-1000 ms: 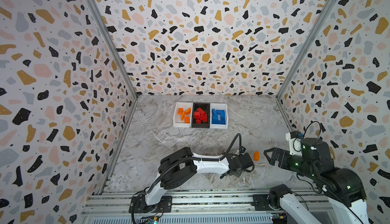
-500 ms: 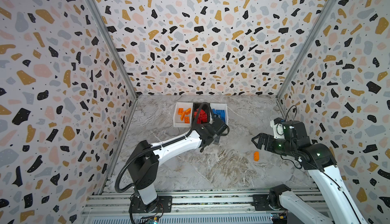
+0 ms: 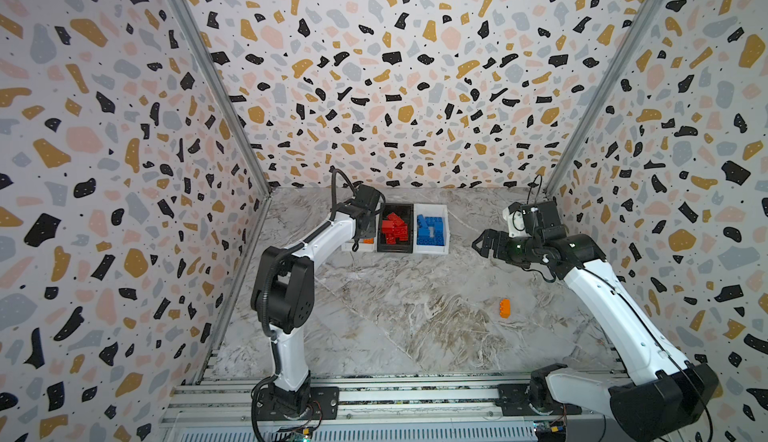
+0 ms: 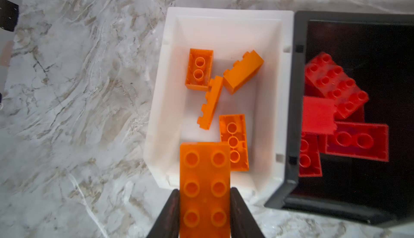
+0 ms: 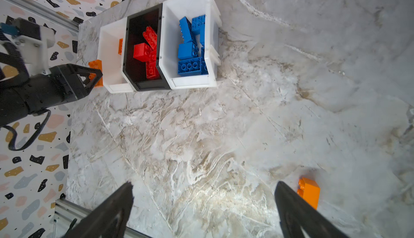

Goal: Sort the legos into containers by color

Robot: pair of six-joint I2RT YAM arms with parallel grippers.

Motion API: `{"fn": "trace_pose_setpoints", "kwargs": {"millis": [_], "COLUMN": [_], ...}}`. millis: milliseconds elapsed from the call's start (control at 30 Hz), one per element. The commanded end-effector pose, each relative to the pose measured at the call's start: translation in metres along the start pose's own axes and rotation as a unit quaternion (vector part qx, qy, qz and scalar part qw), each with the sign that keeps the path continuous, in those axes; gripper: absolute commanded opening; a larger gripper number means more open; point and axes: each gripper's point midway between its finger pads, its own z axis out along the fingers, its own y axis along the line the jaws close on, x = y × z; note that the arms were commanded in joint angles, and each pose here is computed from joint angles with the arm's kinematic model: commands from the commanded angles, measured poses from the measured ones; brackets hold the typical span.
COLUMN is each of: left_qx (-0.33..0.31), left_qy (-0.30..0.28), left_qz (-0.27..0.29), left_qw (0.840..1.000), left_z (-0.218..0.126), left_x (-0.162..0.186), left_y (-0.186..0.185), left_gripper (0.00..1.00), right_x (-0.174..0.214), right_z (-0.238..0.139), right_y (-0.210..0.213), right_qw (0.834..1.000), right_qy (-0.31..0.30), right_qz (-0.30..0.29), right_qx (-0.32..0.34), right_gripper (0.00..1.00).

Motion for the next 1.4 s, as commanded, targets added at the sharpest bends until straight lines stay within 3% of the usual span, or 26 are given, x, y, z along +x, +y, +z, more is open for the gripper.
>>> {"fn": "trace_pose_setpoints", "kwargs": {"millis": [0,167,333,367,533,700,833,967,1100,1200,1367], "left_qx": [0.026,0.027,0.043,0.047,0.066,0.125,0.206,0.264,0.337,0.375,0.398], "left_qy": [-0.014,-0.005,-0.006,-0.006,-0.018,-0.069,-0.123,-0.122,-0.089,-0.08,-0.083], "left_qz": [-0.01,-0.009,-0.01,-0.009,-0.02,-0.069,-0.097,-0.013,0.06,0.085,0.078], "left_qw": [1.0,1.0,0.999,0.999,0.997,0.987,0.966,0.957,0.935,0.92,0.91], "left_z": [0.01,0.033,0.043,0.043,0.027,-0.015,-0.058,-0.093,-0.119,-0.135,-0.148], "left_x": [-0.028,-0.046,-0.057,-0.058,-0.065,-0.059,-0.032,0.021,0.087,0.121,0.138], "left_y": [-0.004,-0.003,-0.012,-0.014,-0.017,-0.02,-0.039,-0.093,-0.153,-0.181,-0.194], "left_gripper": [0.3,0.38,0.75,0.79,0.91,1.0,1.0,1.0,1.0,1.0,1.0], "right_x": [-0.019,-0.012,0.007,0.011,0.04,0.08,0.109,0.124,0.129,0.137,0.142], "right_z": [0.002,0.016,0.026,0.028,0.036,0.039,0.043,0.047,0.046,0.048,0.056], "right_y": [0.005,-0.015,-0.032,-0.036,-0.062,-0.095,-0.115,-0.126,-0.139,-0.152,-0.169], "right_qw": [1.0,0.999,0.997,0.996,0.988,0.971,0.963,0.96,0.956,0.952,0.952], "right_qy": [-0.022,-0.011,0.01,0.016,0.051,0.097,0.118,0.122,0.124,0.129,0.126], "right_qz": [-0.005,0.021,0.049,0.054,0.081,0.105,0.125,0.135,0.133,0.136,0.134], "right_qx": [-0.001,0.04,0.067,0.076,0.124,0.19,0.208,0.214,0.23,0.242,0.246], "right_gripper": [0.99,0.99,0.99,0.99,0.99,0.99,0.94,0.91,0.9,0.89,0.82]}}
